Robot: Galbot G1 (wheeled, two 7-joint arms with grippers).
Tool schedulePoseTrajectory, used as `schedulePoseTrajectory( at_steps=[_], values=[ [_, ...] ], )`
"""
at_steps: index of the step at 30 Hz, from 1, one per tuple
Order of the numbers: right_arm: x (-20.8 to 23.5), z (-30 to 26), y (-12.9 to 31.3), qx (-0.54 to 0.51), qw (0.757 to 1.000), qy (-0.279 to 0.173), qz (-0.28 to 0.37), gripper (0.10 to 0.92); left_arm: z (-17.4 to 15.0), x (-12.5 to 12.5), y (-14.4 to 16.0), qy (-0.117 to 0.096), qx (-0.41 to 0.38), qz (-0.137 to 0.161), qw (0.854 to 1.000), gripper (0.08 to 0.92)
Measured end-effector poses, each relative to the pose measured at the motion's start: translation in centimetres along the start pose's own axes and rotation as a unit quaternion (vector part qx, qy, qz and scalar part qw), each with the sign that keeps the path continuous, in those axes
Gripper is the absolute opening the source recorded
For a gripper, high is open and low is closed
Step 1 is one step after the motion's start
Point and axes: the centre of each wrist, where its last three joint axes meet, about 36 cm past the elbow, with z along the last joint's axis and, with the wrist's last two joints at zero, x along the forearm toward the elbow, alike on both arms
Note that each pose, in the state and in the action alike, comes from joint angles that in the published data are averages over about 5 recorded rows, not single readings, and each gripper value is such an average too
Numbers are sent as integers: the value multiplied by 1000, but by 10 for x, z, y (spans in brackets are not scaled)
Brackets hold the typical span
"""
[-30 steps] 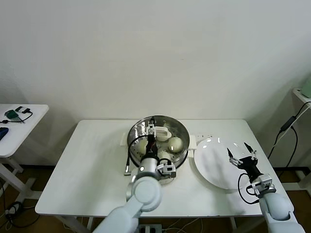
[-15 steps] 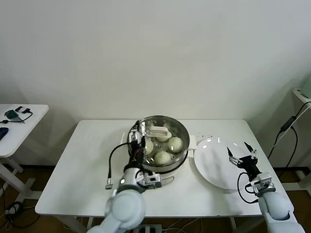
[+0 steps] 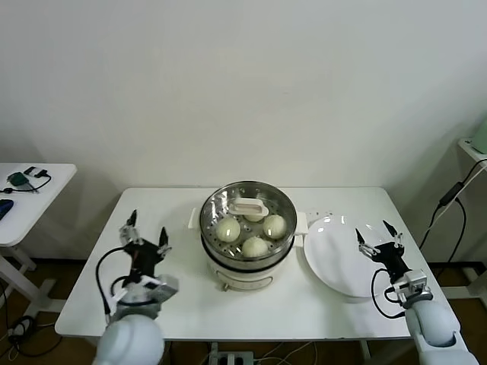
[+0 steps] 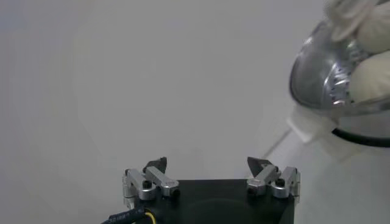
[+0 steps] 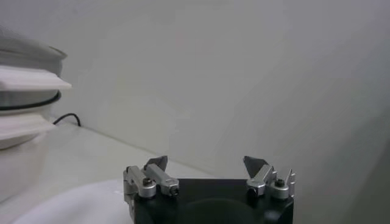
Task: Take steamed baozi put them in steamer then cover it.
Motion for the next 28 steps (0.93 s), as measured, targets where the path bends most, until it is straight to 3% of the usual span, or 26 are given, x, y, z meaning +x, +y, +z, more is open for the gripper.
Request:
schedulePoseTrajectory(
  at_steps=[5,13,20,28],
  values=[
    [3,-3,9,-12,1000,-4,-5,823,39,2,19,-24,119,6,993,823],
    [15,-7,18,-28,999,-12,-10,823,91,12,23,-49,264,-3,963,823],
    [29,-9,22,-34,999,-16,-12,823,114,25,23,-68,321,-15,945,823],
    [42,-9,27,-39,999,-17,-14,823,124,35,25,-82,345,-22,935,823]
  ],
)
